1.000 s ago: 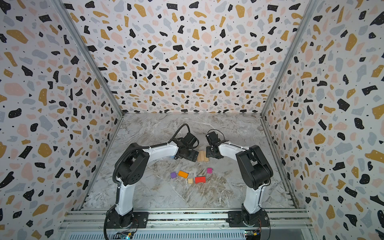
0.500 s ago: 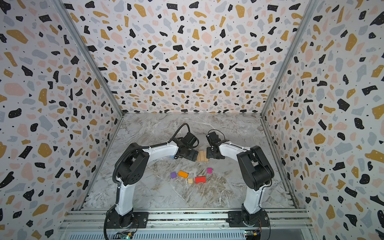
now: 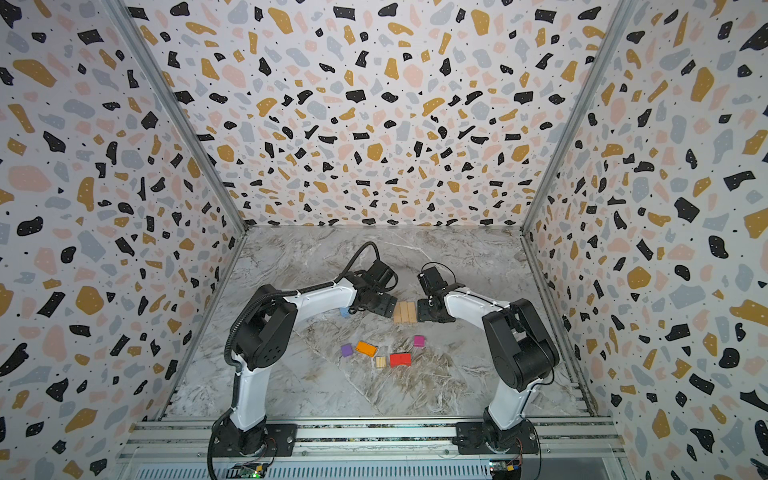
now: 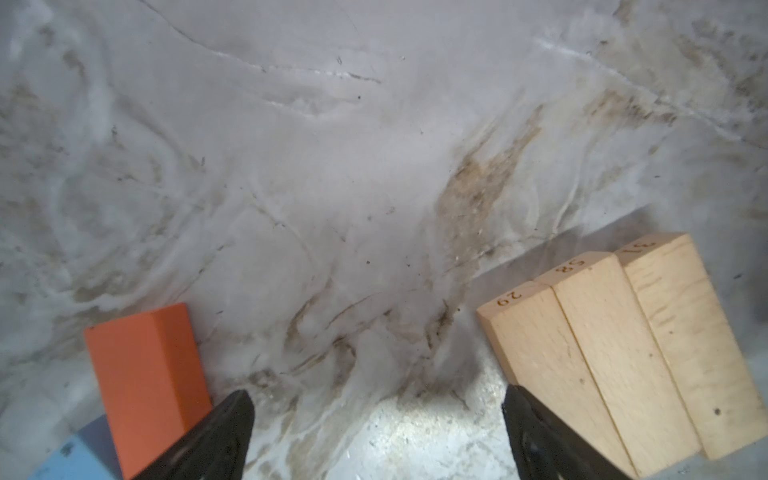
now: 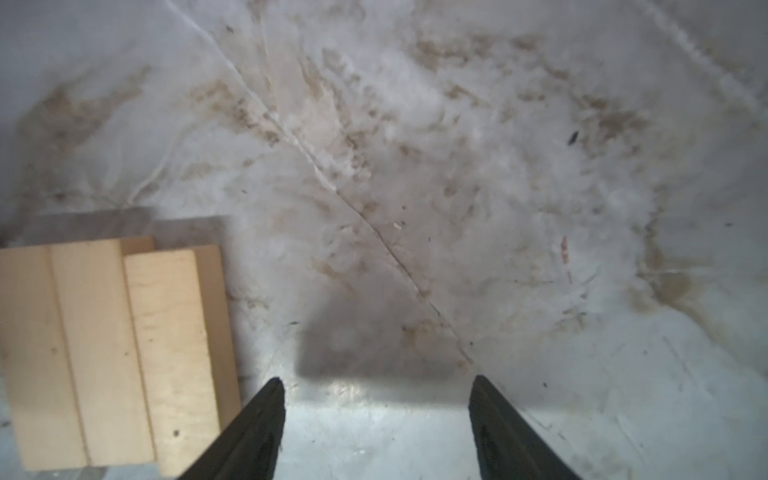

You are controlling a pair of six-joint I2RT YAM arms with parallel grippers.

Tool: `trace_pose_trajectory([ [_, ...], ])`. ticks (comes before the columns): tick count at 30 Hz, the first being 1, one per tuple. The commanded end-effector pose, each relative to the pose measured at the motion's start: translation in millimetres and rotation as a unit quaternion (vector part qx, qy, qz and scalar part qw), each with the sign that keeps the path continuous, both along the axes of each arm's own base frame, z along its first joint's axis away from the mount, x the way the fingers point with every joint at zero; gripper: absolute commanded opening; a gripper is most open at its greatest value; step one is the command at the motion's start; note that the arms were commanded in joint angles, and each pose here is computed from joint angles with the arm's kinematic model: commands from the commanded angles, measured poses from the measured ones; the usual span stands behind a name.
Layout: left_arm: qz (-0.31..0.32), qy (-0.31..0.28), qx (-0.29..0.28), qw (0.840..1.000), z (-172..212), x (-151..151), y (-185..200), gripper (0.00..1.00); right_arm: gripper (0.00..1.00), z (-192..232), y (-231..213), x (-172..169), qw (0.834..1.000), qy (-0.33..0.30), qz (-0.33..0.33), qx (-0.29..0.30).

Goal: Build the wood block tower

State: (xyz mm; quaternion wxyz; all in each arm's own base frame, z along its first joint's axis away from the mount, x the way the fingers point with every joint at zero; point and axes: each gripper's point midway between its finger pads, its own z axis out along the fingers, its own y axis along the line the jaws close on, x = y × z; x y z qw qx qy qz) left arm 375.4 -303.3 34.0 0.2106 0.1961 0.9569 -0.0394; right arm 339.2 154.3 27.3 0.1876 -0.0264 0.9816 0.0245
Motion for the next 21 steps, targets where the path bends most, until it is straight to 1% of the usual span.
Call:
trace_pose_trajectory([
  [1,0.002,0.004,0.012,1.0,-4.2,3.1,2.5,0.95,0.72,2.1,1.4,-8.1,1.0,0.002,0.011,0.002],
  [21,0.009,0.012,0.015,1.0,-12.2,3.3,1.9,0.95,0.72,-4.7,15.2,-12.6,1.0,0.01,0.03,0.004],
])
